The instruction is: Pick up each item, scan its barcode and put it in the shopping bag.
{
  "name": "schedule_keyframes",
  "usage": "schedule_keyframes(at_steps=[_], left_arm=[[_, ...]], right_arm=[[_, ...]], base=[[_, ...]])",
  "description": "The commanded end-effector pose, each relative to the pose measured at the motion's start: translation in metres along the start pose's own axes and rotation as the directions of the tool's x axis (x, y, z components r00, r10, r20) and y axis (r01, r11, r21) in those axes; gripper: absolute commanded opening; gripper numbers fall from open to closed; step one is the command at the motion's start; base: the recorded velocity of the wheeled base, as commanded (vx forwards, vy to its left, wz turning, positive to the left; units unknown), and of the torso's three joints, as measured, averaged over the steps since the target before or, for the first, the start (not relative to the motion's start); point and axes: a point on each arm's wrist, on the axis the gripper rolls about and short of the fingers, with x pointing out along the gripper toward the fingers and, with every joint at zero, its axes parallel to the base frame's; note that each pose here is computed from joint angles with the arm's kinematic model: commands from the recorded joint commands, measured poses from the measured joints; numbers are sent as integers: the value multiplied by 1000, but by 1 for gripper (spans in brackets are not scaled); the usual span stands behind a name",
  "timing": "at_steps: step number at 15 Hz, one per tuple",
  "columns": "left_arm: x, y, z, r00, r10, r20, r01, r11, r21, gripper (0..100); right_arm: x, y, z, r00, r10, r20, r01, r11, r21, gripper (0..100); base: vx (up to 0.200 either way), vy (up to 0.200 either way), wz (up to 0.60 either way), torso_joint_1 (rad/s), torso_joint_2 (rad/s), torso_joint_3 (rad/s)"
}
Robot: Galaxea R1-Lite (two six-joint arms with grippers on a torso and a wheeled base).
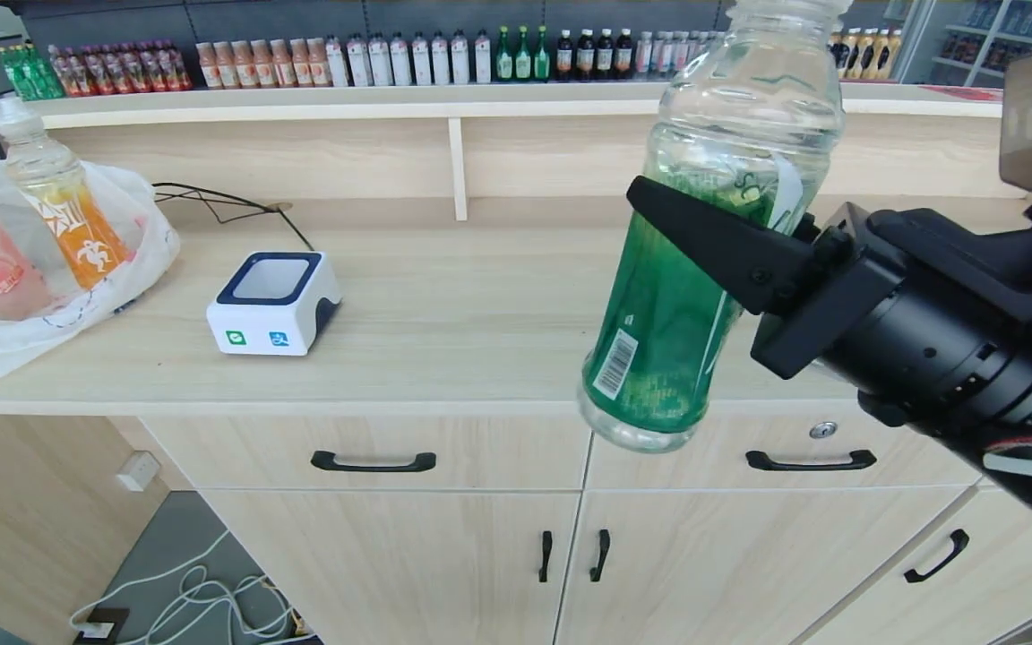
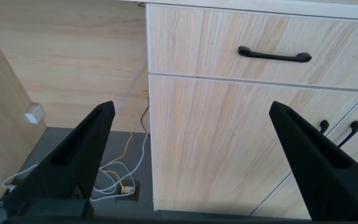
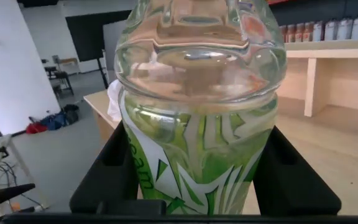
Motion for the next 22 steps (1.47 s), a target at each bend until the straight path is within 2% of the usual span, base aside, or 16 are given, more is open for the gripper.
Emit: schedule_keyframes(at_steps=[1,2,5,8,11,12,15,22], left_arm=[[0,0,0,1000,0,0,0,1000,0,100],[0,0,0,1000,0,0,0,1000,0,100],[0,0,0,1000,0,0,0,1000,0,100],[0,0,0,1000,0,0,0,1000,0,100],[0,0,0,1000,0,0,0,1000,2,100],[0,0,0,1000,0,0,0,1000,2,100],[0,0,0,1000,0,0,0,1000,0,100],[0,0,0,1000,0,0,0,1000,-4,100]], right_arm=[[-9,1,14,1000,-20,22,22,996,-88,0],[-11,-1,13,998,-61,17,63,987,-150,0],[-15,-9,-2,967,-254,-14,249,957,-148,0],[-27,-19,1,934,-357,14,354,920,-168,0],[-58,-16,-5,925,-379,-34,367,912,-180,0],[-58,-19,-1,921,-389,-17,379,907,-183,0],[-47,-22,6,921,-389,27,388,905,-176,0],[-34,-28,-6,921,-390,2,384,906,-180,0]], base=[[0,0,0,0,0,0],[0,0,0,0,0,0],[0,0,0,0,0,0],[0,0,0,0,0,0],[0,0,0,0,0,0],[0,0,0,0,0,0],[0,200,0,-1,2,7],[0,200,0,4,3,0]])
